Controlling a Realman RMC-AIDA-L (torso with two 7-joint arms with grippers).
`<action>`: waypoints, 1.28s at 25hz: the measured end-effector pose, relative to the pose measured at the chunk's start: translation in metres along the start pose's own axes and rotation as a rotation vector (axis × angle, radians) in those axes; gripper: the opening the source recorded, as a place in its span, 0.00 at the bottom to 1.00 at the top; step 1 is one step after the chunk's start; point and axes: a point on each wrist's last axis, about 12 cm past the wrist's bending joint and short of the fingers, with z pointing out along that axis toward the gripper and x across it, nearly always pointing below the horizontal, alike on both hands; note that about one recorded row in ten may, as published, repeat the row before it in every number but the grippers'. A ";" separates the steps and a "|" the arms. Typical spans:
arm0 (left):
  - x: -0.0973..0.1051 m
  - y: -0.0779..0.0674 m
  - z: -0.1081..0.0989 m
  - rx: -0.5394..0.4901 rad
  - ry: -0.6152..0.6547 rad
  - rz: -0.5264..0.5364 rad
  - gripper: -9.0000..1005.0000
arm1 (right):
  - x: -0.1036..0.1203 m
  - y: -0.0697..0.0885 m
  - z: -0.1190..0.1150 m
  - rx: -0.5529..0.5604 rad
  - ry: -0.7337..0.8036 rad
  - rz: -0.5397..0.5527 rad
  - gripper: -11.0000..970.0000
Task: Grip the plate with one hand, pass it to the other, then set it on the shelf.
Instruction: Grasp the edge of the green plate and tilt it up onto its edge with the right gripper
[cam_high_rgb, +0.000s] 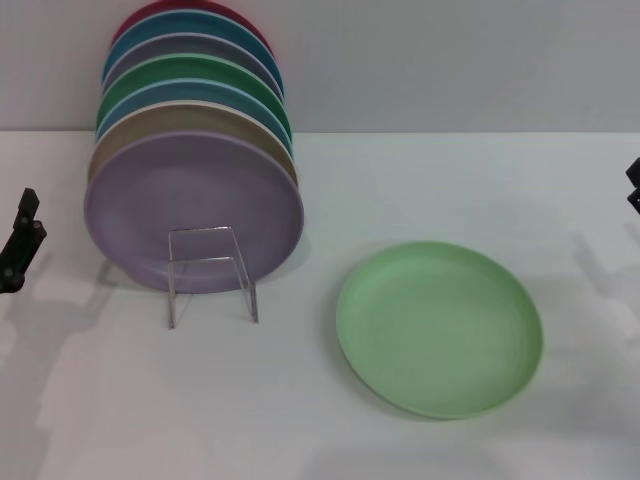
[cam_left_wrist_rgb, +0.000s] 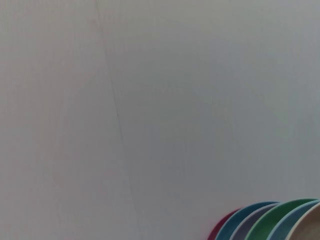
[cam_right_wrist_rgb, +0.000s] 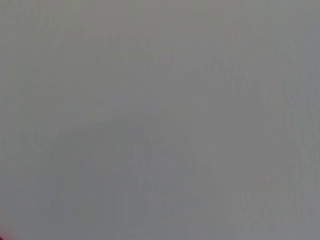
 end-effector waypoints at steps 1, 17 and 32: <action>0.000 0.000 0.000 0.000 -0.002 -0.001 0.80 | 0.000 0.000 0.000 0.000 0.000 0.000 0.80; -0.002 -0.001 0.006 0.006 -0.015 -0.003 0.80 | -0.030 0.009 0.088 -0.225 0.321 0.100 0.79; -0.002 -0.002 0.011 0.011 -0.013 -0.004 0.80 | -0.073 0.039 0.127 -0.167 1.036 0.055 0.79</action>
